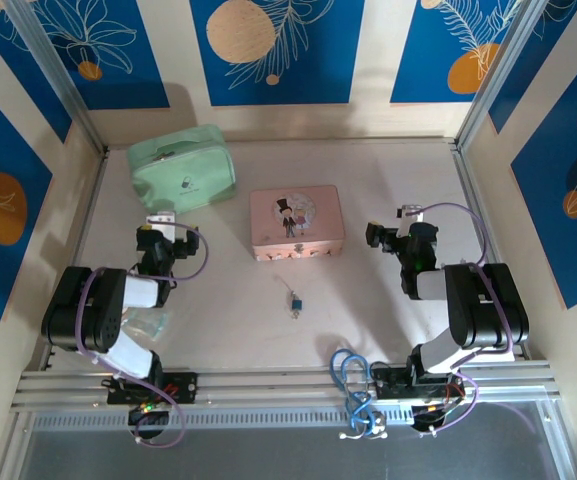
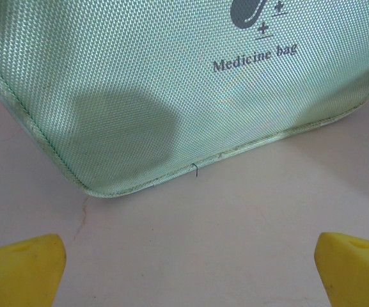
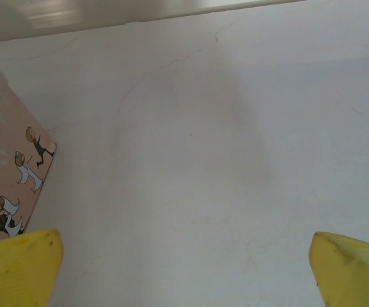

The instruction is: Unlock the padlock with the key

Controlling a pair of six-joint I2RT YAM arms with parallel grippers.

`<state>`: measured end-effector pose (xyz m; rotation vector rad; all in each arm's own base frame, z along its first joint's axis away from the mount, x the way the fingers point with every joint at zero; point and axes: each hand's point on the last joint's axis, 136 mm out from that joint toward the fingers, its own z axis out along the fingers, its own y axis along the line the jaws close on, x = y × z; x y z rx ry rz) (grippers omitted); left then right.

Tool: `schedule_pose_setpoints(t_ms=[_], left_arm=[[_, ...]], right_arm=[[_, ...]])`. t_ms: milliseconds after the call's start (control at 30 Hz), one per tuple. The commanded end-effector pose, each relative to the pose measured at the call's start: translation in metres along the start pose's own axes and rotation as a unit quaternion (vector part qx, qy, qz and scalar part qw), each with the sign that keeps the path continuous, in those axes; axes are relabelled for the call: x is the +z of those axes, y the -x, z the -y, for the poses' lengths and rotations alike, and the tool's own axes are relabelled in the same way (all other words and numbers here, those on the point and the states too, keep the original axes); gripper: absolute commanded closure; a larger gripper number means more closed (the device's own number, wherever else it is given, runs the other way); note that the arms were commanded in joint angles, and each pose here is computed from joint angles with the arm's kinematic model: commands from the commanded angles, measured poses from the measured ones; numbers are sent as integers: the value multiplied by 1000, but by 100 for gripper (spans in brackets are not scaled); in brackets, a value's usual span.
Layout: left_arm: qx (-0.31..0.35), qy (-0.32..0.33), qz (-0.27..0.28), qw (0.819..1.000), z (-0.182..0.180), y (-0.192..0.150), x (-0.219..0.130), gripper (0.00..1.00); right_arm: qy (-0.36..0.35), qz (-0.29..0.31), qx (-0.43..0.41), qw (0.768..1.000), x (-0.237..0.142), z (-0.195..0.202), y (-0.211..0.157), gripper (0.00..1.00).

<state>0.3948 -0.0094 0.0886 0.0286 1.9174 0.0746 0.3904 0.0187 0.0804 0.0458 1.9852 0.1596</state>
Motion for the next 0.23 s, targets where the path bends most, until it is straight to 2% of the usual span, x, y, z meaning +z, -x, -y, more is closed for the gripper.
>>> schedule_pose_setpoints(t_ms=[0,200], left_arm=[[6,-7,10,1000,2,4,0,0],[5,-8,12,1000,2,4,-1,1]], right_arm=[[23,8,-5,1000,3,-5,14,1],[21,16,-13,1000,0,-7,15,1]])
